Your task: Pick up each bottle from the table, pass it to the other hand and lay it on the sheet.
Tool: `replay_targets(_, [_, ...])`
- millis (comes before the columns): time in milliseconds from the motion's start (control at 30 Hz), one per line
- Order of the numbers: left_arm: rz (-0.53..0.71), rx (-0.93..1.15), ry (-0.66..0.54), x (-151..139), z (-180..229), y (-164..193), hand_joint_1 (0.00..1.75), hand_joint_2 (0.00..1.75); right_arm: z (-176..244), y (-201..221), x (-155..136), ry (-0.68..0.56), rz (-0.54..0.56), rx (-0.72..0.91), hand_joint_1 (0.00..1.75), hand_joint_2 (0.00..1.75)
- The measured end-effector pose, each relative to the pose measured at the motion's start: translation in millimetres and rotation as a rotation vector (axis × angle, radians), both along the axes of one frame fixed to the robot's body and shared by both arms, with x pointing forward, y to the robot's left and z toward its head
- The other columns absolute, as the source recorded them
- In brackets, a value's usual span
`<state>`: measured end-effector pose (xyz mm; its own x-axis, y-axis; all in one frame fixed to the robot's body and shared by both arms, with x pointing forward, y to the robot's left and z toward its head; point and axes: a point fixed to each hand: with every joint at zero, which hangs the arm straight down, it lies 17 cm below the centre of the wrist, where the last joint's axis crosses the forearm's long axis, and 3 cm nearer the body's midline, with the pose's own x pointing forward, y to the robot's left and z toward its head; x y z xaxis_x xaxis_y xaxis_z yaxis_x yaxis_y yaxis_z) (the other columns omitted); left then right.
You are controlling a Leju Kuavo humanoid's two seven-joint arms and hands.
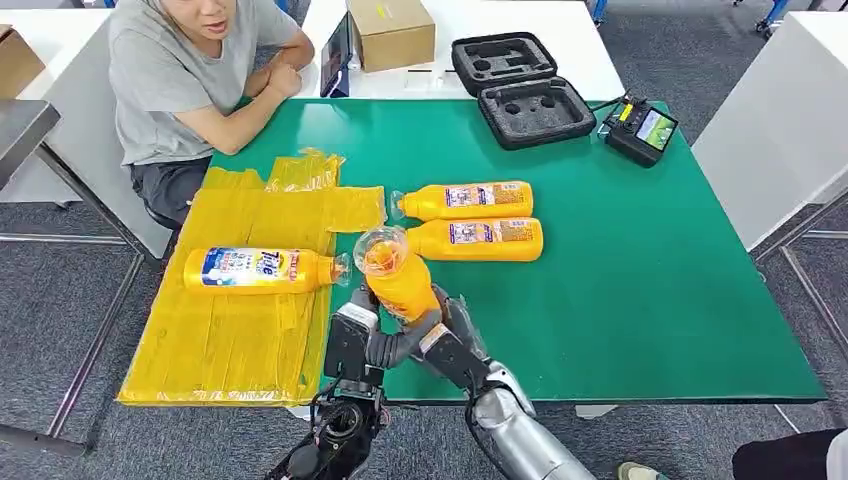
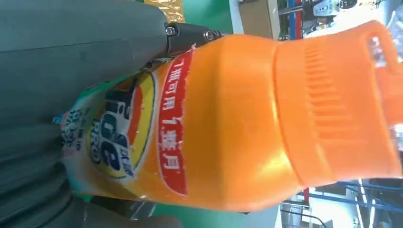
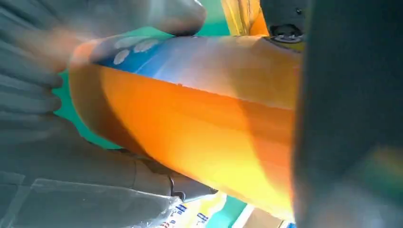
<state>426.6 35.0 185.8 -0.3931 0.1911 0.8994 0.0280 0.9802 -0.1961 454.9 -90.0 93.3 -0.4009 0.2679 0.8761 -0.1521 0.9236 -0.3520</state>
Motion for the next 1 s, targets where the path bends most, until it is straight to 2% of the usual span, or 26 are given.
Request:
replay_targets(33, [0.002,-0.001,0.0,0.5,0.3,0.5,1.75,1.75,-0.4,0.8,-0.1,0.001,0.002,-0.001,1.75,1.75])
replay_targets(167, [0.008,0.005,-0.007,1.5,2.8,0.9,1.75,1.75,-0.7,3.7,-0.6,0.001,0.008,-0.004,1.75,1.75])
replay_targets(200, [0.008,0.008,-0.009,1.5,3.2,0.7,1.75,1.75,-0.5,3.7,-0.3,0.001,0.007,-0.005,1.62,1.75])
replay_targets(267, [0.011,0.012,-0.013,2.3,4.6,1.2,1.75,1.75,-0.6,3.8,0.0,0.003,0.006,-0.002,1.52,1.75])
replay_targets(300, [0.013,0.017,-0.017,2.3,5.7,0.9,1.75,1.75,-0.6,3.8,0.1,0.003,0.004,0.0,1.41,1.75])
replay_targets(333, [0.016,0.023,-0.022,2.5,6.6,1.2,1.75,1.75,-0.3,3.3,0.4,0.004,0.002,0.003,1.17,1.75])
replay_targets(567, [0.026,0.043,-0.034,3.6,8.9,2.9,1.75,1.75,1.1,3.9,0.7,0.0,-0.004,0.005,1.17,1.75])
replay_targets(600, [0.027,0.043,-0.034,3.7,8.9,3.1,1.75,1.75,1.2,3.9,0.7,0.0,-0.004,0.005,1.12,1.75])
replay_targets(633, [0.027,0.043,-0.035,3.7,9.0,3.3,1.75,1.75,1.2,4.2,0.7,0.0,-0.003,0.005,0.93,1.75])
replay_targets(667, [0.028,0.043,-0.035,3.8,9.0,3.4,1.75,1.75,1.3,4.2,0.7,-0.001,-0.003,0.005,0.59,1.75])
replay_targets(700, [0.029,0.045,-0.036,3.8,9.1,3.6,1.75,1.75,1.3,4.1,0.7,-0.001,-0.003,0.005,0.16,1.75])
replay_targets(733, [0.035,0.051,-0.037,3.9,9.2,4.4,1.75,1.75,1.5,4.0,0.8,-0.002,-0.006,0.004,0.05,1.75])
replay_targets(767, [0.04,0.055,-0.039,4.0,9.3,5.1,1.75,1.75,2.0,4.3,0.9,-0.003,-0.009,0.005,0.0,1.75])
replay_targets(900, [0.057,0.069,-0.05,5.4,12.5,8.1,1.75,1.75,2.7,4.1,1.2,-0.002,-0.016,0.014,0.0,1.75])
replay_targets(1000, [0.109,0.11,-0.1,4.8,27.5,15.7,1.75,1.75,1.7,3.6,1.1,0.003,-0.02,0.02,0.0,1.75])
